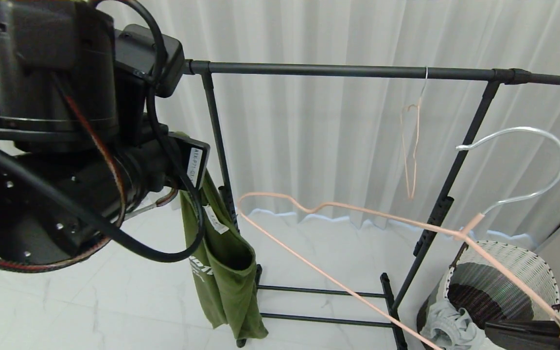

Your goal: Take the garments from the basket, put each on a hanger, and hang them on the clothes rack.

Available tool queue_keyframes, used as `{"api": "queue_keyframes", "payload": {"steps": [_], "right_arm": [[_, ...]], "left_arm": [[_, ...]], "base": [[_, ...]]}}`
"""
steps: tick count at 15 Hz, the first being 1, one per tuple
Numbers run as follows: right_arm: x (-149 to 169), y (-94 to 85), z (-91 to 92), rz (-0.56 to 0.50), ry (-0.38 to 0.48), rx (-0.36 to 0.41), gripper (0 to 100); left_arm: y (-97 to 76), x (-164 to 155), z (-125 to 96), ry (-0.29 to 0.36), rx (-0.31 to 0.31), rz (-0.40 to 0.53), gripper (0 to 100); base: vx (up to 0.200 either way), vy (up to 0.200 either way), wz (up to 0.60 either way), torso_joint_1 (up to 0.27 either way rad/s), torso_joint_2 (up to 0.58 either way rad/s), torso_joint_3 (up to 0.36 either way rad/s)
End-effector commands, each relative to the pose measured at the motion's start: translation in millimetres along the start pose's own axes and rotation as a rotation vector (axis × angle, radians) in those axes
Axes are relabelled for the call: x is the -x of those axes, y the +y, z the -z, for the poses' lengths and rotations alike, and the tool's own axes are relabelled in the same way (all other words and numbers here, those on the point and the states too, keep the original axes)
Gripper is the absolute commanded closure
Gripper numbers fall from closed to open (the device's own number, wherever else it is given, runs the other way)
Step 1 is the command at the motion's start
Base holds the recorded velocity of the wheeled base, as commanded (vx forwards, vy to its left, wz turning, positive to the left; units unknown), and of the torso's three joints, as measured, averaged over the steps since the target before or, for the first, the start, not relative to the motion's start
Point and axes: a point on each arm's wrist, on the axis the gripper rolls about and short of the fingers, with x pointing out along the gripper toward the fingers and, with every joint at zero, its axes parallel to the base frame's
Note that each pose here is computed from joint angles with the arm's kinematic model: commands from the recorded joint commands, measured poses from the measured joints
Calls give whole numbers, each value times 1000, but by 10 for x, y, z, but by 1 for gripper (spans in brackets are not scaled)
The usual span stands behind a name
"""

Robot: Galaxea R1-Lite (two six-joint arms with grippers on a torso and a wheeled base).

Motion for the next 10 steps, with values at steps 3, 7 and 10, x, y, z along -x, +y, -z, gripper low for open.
{"api": "queue_keyframes", "payload": {"steps": [3, 7, 10], "right_arm": [[-248, 40, -46, -9, 29, 9, 100], [-488, 56, -115, 0, 17, 2, 100], [-625, 53, -156, 24, 5, -29, 100]], "left_arm": [[-193, -179, -60, 15, 50, 5, 100], [-218, -198, -70, 15, 52, 8, 100], [-221, -195, -71, 15, 61, 10, 100]], "base": [[0, 0, 0, 0, 0, 0], [0, 0, 0, 0, 0, 0], [0, 0, 0, 0, 0, 0]]}}
